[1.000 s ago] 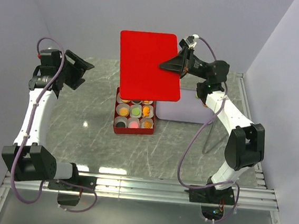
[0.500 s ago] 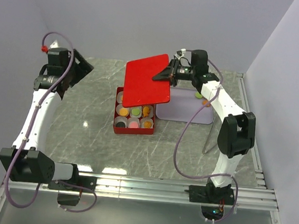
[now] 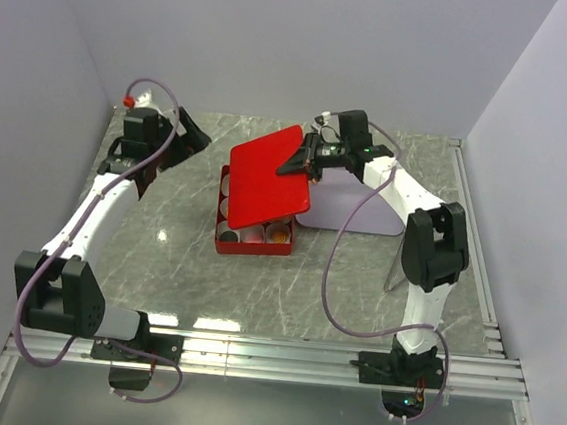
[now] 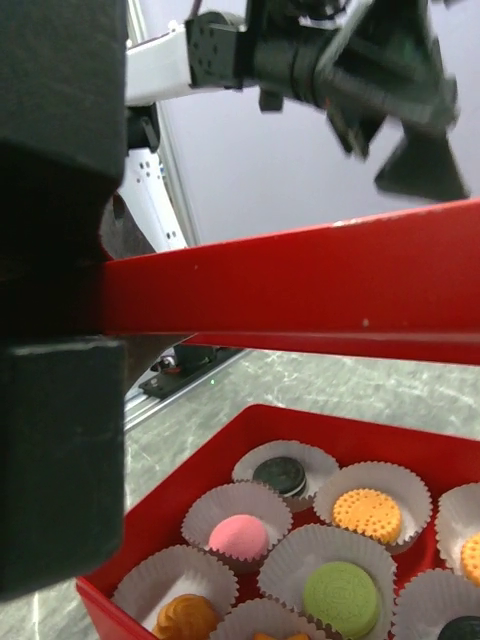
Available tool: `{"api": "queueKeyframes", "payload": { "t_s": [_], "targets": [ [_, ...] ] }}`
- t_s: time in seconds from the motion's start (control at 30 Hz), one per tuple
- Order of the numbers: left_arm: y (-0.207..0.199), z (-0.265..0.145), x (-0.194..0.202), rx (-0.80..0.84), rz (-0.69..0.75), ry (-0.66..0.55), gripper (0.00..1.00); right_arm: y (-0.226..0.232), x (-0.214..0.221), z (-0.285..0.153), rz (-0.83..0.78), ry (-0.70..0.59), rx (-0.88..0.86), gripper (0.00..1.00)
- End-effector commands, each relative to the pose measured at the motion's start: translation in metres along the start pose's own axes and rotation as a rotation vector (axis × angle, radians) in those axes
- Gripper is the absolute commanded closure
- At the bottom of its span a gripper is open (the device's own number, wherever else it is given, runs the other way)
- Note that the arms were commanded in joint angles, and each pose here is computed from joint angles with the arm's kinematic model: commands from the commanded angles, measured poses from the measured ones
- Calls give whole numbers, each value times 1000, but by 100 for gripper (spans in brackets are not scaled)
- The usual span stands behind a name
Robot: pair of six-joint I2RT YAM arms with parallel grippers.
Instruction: Pack the cookies
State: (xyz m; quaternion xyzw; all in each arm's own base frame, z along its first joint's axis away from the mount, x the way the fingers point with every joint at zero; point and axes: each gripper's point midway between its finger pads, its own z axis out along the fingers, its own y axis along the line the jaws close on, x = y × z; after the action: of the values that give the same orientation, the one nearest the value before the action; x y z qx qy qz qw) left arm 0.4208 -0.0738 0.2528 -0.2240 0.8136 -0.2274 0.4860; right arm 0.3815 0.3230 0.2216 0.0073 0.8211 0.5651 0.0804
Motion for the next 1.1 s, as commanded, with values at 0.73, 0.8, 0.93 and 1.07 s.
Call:
{"api": "queueKeyframes", "payload": {
  "t_s": [0.73, 0.8, 0.93, 1.07],
  "targets": [
    [22, 37, 118, 213, 71, 358, 1, -9, -8, 61, -2, 18, -38, 100],
    [27, 41, 125, 209, 73, 384, 1, -15, -5, 64, 3, 16, -23, 100],
    [29, 46, 135, 225, 57, 412, 2, -26, -1, 69, 30, 13, -18, 100],
    [29, 50, 143, 244, 42, 441, 4, -40, 4, 75, 43, 30, -1, 100]
  ]
}}
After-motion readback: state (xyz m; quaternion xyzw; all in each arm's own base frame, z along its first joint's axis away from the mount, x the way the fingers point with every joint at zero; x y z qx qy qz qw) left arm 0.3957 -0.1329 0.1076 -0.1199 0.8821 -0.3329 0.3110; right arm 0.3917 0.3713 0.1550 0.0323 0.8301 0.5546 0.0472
